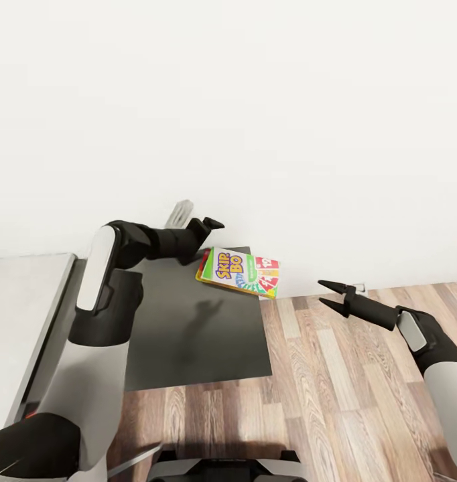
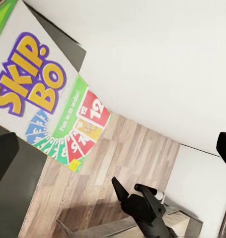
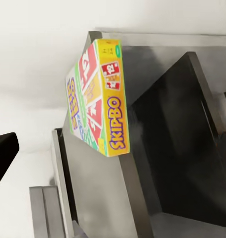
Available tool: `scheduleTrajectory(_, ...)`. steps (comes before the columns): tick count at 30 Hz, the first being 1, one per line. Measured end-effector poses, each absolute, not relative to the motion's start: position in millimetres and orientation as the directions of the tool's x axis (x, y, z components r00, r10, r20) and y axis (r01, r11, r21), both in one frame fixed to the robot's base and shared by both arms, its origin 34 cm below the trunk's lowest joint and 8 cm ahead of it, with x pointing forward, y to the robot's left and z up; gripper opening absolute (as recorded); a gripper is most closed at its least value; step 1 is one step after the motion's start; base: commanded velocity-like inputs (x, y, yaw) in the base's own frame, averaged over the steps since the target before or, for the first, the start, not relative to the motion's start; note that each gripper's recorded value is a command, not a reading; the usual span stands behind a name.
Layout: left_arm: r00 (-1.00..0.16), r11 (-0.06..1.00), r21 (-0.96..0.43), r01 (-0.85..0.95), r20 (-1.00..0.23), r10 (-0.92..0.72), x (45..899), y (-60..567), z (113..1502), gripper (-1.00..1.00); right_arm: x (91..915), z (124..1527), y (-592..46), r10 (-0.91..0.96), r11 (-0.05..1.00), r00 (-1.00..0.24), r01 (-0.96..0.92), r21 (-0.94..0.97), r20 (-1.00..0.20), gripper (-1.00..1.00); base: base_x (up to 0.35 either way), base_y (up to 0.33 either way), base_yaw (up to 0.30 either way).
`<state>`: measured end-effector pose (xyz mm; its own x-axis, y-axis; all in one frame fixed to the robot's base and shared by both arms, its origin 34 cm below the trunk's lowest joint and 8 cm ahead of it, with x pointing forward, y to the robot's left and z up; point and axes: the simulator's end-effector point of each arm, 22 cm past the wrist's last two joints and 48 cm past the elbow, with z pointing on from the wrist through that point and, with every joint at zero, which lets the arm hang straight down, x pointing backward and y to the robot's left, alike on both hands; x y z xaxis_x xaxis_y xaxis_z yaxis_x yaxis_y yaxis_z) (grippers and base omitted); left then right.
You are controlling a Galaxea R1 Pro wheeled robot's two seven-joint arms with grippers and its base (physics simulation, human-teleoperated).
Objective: Put all the toys in the child's room - the three board games (two on the bed and one on the table), the two jigsaw puzzles on the table, and the tennis ball on the table - inside the toy box on the table in the child's room.
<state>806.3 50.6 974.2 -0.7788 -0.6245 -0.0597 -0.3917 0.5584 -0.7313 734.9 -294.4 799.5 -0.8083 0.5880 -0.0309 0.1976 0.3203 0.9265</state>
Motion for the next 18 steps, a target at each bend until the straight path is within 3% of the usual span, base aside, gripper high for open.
scheduleTrajectory(9, -0.830, 0.581, -0.725, -0.369, -0.025, -0.558, 793, 4, 986, 1.00, 735, 780, -314, 0.628, 0.333, -0.778, 0.253, 0.908, -0.014, 1.00, 0.000, 0.000, 0.000)
scheduleTrajectory(18, -0.828, 0.581, -0.721, -0.377, -0.019, -0.560, 795, 0, 981, 1.00, 737, 768, -316, 0.633, 0.340, -0.774, 0.266, 0.902, -0.011, 1.00, 0.000, 0.000, 0.000)
